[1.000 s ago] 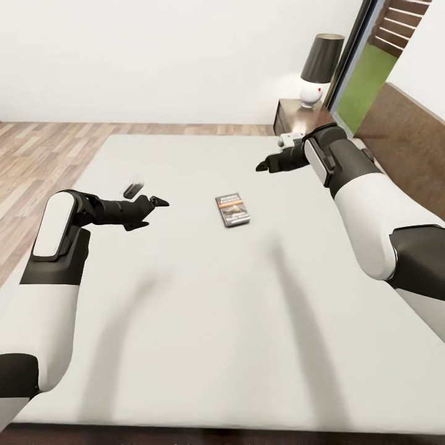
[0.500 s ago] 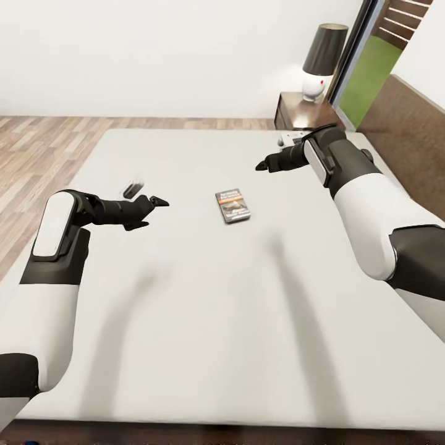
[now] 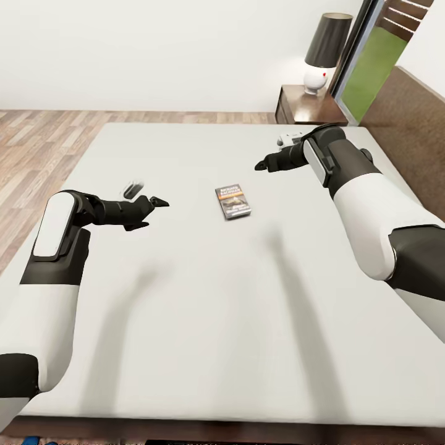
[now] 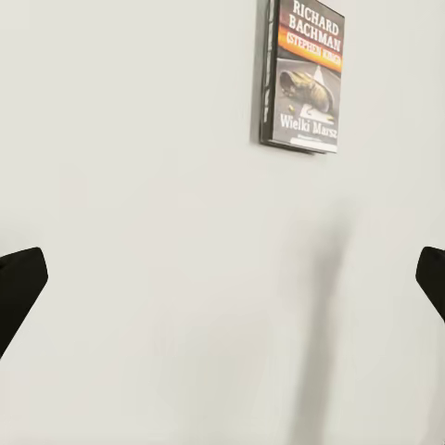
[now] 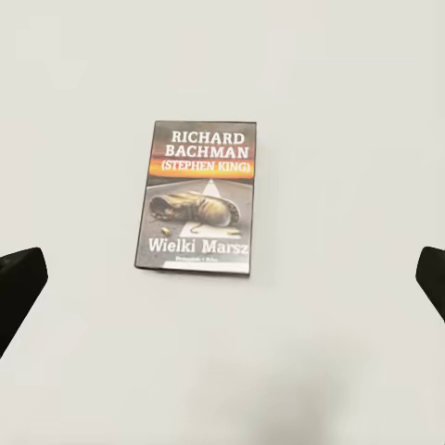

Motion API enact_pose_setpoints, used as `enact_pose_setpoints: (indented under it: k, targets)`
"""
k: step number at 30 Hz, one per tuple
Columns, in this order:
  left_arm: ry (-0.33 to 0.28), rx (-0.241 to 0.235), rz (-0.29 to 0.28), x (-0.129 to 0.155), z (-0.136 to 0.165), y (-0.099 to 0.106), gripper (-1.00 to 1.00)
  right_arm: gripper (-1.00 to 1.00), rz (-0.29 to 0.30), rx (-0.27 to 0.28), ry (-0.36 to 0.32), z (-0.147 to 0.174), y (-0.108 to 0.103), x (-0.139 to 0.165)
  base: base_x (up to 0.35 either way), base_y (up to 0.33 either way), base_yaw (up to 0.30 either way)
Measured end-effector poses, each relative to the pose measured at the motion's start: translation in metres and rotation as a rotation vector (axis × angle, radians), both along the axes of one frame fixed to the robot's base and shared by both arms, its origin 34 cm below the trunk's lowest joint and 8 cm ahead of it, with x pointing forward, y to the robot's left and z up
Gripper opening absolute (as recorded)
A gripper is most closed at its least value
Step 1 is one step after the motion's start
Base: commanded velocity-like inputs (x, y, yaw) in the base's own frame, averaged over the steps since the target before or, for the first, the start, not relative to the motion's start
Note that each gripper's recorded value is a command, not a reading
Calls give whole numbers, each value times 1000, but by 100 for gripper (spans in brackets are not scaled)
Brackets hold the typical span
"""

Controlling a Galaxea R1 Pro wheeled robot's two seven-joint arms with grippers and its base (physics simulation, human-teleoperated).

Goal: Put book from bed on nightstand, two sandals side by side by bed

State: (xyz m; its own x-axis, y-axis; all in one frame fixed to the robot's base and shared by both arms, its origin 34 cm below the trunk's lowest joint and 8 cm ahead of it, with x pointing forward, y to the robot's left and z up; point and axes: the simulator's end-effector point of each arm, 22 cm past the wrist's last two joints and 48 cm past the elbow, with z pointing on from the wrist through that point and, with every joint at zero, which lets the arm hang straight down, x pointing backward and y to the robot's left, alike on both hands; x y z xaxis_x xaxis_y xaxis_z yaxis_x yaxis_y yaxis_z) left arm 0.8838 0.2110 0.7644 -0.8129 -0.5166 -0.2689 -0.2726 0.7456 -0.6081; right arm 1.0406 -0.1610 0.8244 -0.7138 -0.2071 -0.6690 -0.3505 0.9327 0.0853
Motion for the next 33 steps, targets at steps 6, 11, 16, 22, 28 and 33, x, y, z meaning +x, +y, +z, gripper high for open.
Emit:
enact_pose_setpoints:
  k: [6,11,16,22,28,33]
  targets:
    - [11,2,1,-1,-7,1,100,100,0,0,9,-9,0,0,0,0,0]
    - [20,2,1,-2,-14,1,100,100,0,1,17,-16,0,0,0,0,0]
    - [30,2,1,-3,-20,1,100,100,1,1,24,-23,0,0,0,0,0]
    - [40,1,1,-3,-28,0,100,100,1,0,33,-31,0,0,0,0,0]
    - [49,0,0,-4,-35,0,100,100,0,0,40,-38,0,0,0,0,0]
    - [60,2,0,-5,-41,1,100,100,1,-2,44,-44,-1,0,0,0,0]
